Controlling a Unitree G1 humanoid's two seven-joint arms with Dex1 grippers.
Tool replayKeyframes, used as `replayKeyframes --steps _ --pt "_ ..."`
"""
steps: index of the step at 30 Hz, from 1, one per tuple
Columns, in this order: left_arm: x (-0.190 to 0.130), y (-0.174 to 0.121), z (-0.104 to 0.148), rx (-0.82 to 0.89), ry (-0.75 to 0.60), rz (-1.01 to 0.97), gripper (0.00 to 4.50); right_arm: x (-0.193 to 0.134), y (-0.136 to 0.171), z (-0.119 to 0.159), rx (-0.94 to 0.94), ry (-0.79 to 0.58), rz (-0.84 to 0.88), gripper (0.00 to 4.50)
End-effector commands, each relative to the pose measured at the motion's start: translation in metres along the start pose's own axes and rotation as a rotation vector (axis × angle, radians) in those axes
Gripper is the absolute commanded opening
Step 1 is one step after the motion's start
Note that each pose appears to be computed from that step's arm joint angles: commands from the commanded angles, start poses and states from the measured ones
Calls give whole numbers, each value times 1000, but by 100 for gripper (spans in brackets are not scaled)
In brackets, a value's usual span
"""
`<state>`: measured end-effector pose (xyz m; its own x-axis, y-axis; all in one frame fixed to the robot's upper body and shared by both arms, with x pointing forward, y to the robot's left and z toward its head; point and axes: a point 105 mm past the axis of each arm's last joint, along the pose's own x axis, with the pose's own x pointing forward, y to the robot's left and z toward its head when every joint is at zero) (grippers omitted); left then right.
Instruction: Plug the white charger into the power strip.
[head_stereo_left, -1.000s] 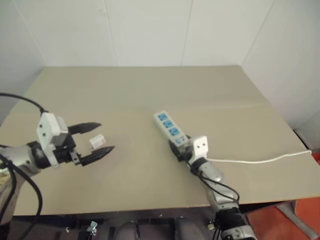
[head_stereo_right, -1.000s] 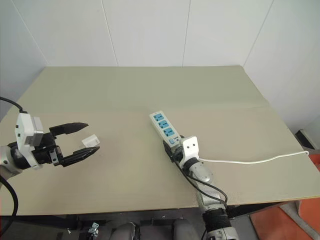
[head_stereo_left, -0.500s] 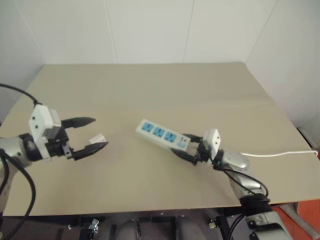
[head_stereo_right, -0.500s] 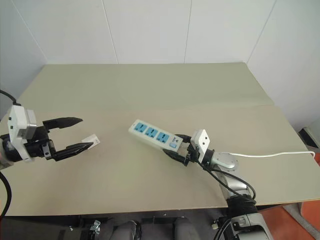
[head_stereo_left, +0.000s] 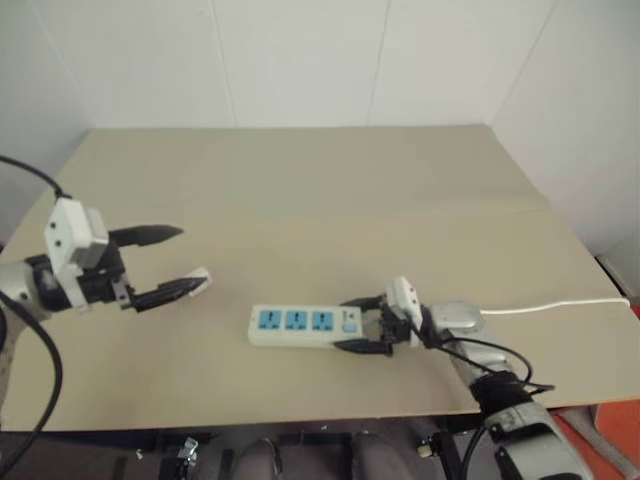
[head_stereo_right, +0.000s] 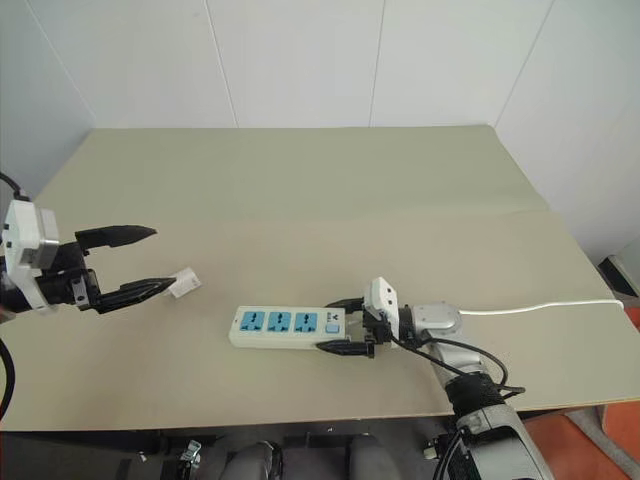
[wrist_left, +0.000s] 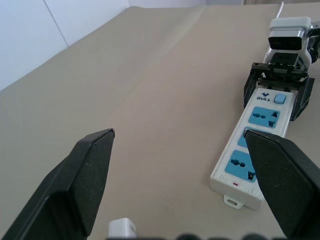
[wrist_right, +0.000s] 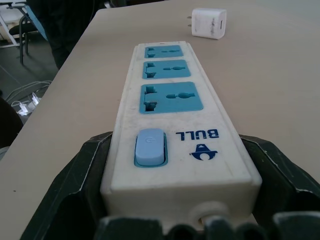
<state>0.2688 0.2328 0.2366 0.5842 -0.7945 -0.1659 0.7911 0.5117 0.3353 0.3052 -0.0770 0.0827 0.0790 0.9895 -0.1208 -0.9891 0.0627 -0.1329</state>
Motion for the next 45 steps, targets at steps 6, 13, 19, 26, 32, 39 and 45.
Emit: replayKeyframes --steps 6,13,19,26,32,39,45 --pt "-14 55 15 36 256 -12 450 9 -2 -1 -22 -4 36 343" --pt "7 94 10 65 647 -31 450 20 0 0 -29 -34 19 343" --pt "42 103 -6 -156 916 64 450 19 5 1 -30 -51 -25 343" --pt "60 92 -17 -309 1099 46 450 13 13 2 -21 -37 -40 343" --pt "67 89 -33 -325 1177 47 450 10 13 4 -14 -29 -53 343" --pt "70 77 -61 -324 1268 -41 450 11 15 5 -9 -30 -69 343" --pt "69 70 -81 -283 1339 -93 450 14 18 7 1 -37 -79 343"
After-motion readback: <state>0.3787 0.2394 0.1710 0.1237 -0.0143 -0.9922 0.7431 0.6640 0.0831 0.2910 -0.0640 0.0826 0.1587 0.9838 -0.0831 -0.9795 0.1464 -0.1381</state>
